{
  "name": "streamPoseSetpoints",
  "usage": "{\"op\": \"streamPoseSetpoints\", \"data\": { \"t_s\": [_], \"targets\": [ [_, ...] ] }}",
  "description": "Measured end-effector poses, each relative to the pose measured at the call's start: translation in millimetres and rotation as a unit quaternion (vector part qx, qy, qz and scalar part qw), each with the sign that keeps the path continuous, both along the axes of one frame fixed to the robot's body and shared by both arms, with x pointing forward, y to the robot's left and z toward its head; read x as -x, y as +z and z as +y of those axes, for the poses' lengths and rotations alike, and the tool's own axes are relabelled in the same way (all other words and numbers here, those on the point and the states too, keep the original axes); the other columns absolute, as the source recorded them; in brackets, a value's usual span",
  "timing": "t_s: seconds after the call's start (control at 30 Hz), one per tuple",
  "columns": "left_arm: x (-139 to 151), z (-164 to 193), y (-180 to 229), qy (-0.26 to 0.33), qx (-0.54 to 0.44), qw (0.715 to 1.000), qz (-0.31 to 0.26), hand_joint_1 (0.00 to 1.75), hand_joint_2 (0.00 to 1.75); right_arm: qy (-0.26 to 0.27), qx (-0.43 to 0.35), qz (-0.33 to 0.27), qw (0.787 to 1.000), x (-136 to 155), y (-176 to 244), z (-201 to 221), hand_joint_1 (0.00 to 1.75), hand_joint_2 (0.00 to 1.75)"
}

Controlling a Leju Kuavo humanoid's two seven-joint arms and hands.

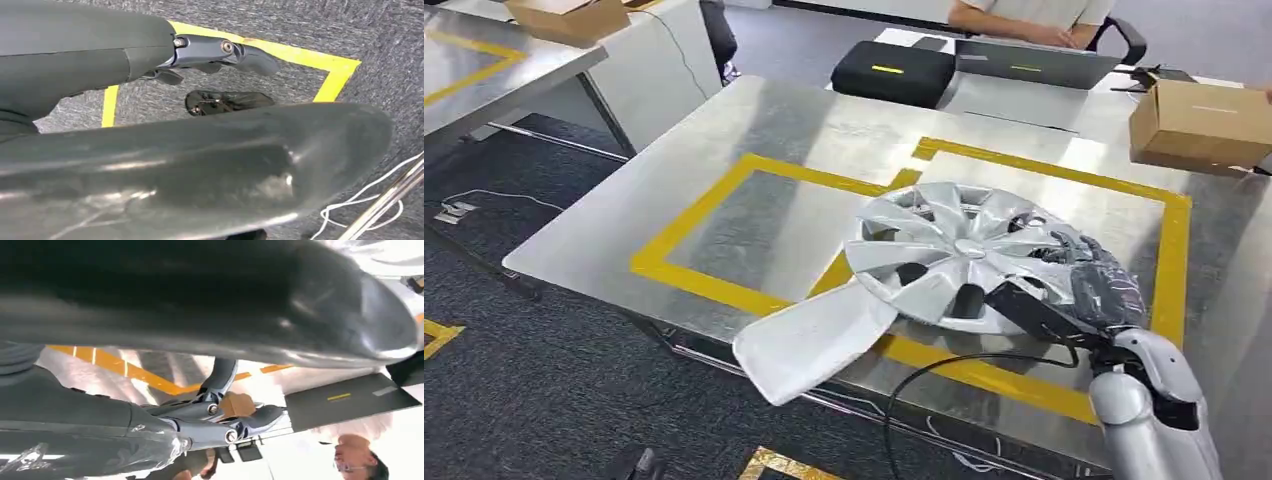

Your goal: Take the parts from the cabinet and place them on the table.

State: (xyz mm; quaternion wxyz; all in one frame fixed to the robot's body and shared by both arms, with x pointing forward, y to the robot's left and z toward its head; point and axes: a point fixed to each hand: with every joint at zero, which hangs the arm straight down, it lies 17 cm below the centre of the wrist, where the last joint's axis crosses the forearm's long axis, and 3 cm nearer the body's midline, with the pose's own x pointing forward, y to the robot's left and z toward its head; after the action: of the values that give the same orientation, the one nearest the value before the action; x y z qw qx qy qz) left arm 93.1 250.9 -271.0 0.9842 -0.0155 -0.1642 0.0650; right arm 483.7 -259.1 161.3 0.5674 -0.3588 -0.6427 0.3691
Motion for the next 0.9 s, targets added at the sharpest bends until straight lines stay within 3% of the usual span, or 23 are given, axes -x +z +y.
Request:
{"op": "streamPoseSetpoints", "data": {
  "t_s": [0.9],
  "targets": [
    [-0.1,2.3,-0.4,0.002,-0.004,1.000,0.002,0.00,0.00,-0.005,-0.036,-0.028,0.999,2.6,25.3,5.7,0.00,0.00]
  ]
}}
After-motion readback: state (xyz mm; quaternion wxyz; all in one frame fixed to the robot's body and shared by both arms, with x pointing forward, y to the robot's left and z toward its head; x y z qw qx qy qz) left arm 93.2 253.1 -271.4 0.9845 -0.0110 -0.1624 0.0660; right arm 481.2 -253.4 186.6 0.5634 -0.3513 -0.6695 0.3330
